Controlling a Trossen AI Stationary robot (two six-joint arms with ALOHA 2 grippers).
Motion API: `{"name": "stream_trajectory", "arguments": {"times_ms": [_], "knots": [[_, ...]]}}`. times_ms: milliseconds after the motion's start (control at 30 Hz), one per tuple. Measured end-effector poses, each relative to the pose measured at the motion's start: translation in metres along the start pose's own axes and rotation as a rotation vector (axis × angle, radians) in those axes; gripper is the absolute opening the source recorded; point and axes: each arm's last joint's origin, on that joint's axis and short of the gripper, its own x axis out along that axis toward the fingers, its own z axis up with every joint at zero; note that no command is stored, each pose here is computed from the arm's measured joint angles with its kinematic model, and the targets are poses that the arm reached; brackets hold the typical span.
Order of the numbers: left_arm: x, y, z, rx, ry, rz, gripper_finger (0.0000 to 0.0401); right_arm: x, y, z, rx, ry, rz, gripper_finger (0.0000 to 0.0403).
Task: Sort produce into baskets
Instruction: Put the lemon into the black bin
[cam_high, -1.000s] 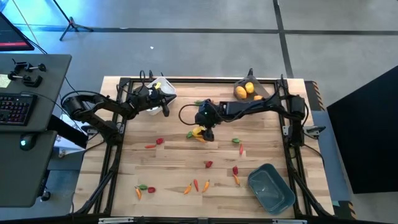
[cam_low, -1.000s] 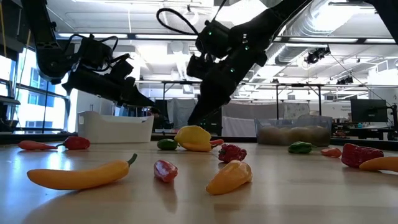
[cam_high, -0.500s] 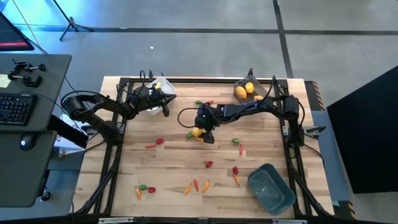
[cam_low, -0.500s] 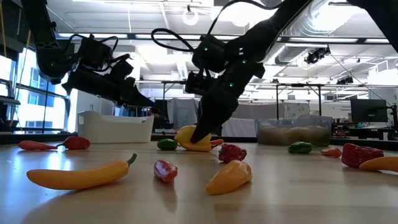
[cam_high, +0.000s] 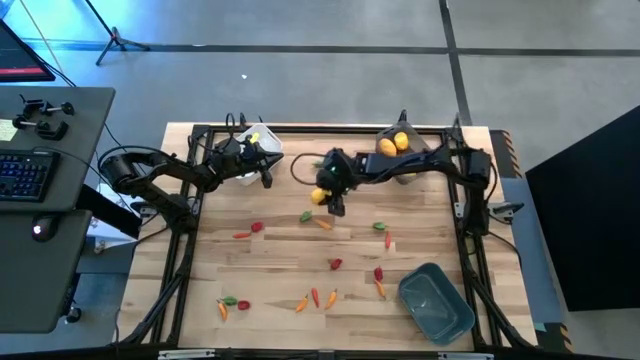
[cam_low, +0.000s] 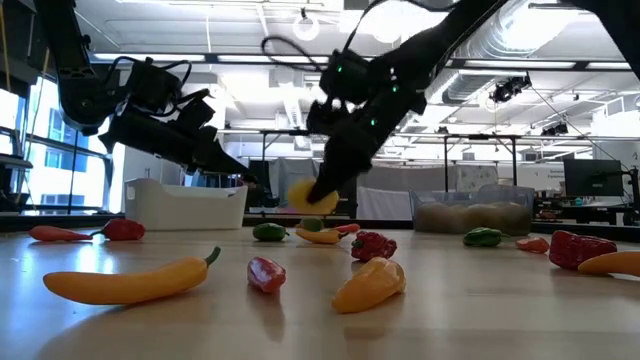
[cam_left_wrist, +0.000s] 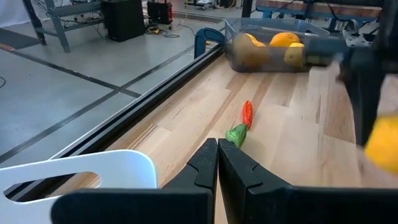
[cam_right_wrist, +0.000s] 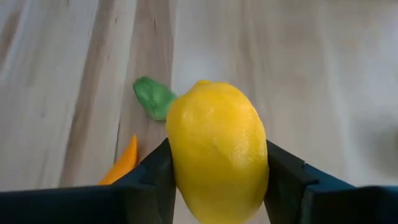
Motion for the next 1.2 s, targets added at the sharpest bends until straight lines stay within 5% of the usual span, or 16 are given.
{"name": "stream_trajectory", "arguments": {"times_ms": [433, 600, 967, 1200], "knots": [[0.0, 0.0, 0.0, -0.008, -0.001, 0.0, 0.0, -0.112, -0.04, -0.004, 0.099, 0.081, -0.293, 0.016], [0.0, 0.0, 0.0, -0.016, 0.0, 0.0, 0.0, -0.146, -0.064, -0.031, 0.195, 0.076, -0.408, 0.016], [0.0, 0.0, 0.001, 0.002, -0.008, 0.002, 0.0, -0.158, -0.092, -0.096, 0.678, 0.113, -0.683, 0.016], [0.0, 0.0, 0.001, 0.004, -0.008, 0.006, 0.0, -0.158, -0.089, -0.11, 0.793, 0.203, -0.722, 0.016]]}}
